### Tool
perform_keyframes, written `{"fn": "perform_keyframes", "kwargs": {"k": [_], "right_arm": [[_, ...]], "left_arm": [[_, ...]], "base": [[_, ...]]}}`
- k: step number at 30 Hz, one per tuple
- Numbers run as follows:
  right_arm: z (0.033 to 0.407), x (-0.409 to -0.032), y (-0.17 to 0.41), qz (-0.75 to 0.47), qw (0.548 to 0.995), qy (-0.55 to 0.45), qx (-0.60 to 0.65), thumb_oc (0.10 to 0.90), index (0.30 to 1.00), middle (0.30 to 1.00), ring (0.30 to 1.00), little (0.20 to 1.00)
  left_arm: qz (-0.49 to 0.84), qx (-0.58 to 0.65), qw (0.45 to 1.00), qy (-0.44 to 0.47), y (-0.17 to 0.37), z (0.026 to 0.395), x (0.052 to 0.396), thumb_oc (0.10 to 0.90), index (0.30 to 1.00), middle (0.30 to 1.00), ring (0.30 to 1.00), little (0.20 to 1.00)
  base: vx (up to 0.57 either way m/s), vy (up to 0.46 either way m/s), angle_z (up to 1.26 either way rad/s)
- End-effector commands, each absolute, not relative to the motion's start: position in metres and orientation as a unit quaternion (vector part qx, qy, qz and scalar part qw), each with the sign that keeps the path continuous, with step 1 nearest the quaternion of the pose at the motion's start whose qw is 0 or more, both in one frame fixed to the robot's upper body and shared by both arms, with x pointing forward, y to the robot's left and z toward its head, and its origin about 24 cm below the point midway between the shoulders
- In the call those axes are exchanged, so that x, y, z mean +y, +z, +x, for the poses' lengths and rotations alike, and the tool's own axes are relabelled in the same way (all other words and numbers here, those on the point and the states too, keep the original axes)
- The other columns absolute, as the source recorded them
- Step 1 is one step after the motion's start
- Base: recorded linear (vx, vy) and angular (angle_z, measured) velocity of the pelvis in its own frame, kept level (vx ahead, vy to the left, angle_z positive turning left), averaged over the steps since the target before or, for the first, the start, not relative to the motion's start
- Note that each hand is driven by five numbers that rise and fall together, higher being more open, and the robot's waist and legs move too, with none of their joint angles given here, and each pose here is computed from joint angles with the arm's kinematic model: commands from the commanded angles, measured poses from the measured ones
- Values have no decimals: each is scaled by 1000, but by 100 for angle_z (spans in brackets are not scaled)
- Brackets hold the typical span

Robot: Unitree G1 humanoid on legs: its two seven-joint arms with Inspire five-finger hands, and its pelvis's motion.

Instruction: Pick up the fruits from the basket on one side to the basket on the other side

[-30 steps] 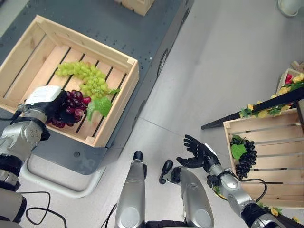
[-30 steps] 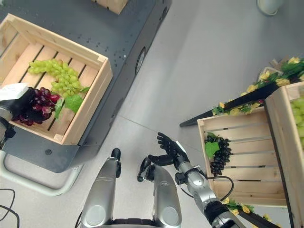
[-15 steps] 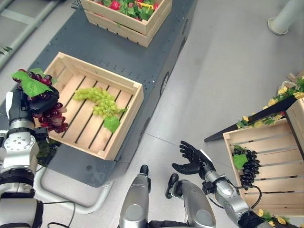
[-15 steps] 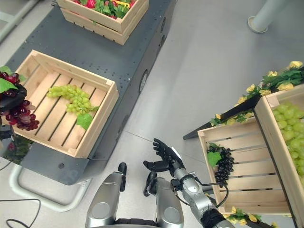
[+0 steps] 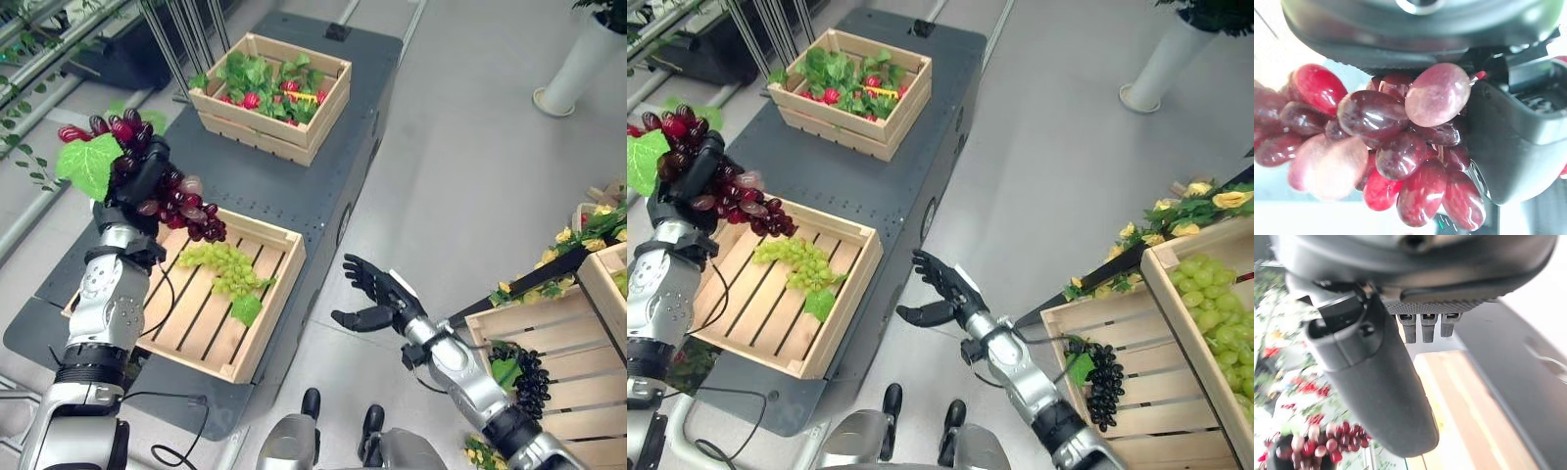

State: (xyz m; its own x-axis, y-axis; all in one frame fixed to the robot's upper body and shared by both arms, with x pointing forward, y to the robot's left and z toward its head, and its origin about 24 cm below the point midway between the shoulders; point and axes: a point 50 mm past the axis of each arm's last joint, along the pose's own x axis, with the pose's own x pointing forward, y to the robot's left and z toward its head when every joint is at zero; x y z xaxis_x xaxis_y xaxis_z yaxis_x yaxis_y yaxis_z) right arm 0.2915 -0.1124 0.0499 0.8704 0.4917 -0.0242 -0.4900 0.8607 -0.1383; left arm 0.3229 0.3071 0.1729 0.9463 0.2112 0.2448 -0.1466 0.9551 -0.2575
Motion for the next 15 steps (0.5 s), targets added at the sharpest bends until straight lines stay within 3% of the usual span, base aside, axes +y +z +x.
{"fn": "perform_keyframes", "kwargs": {"k": [1,9,15], "right_arm": [[308,-92,98,-77,957,261,-97,800,900,900,900,900],[337,-70,166,-48,949,271,-152,800,900,900,900,900],[342,-57,183,9,948,284,-142,800,900,900,900,900]], "left_arm": [[-131,-233,963,27,232,339,287,400,300,300,300,300],[-154,-241,957,-58,257,363,238,400,300,300,300,300],[-132,-214,961,-118,251,372,210,400,300,300,300,300]], "base": [[11,-52,-5],[-22,-47,-1],[-11,-32,0]]}}
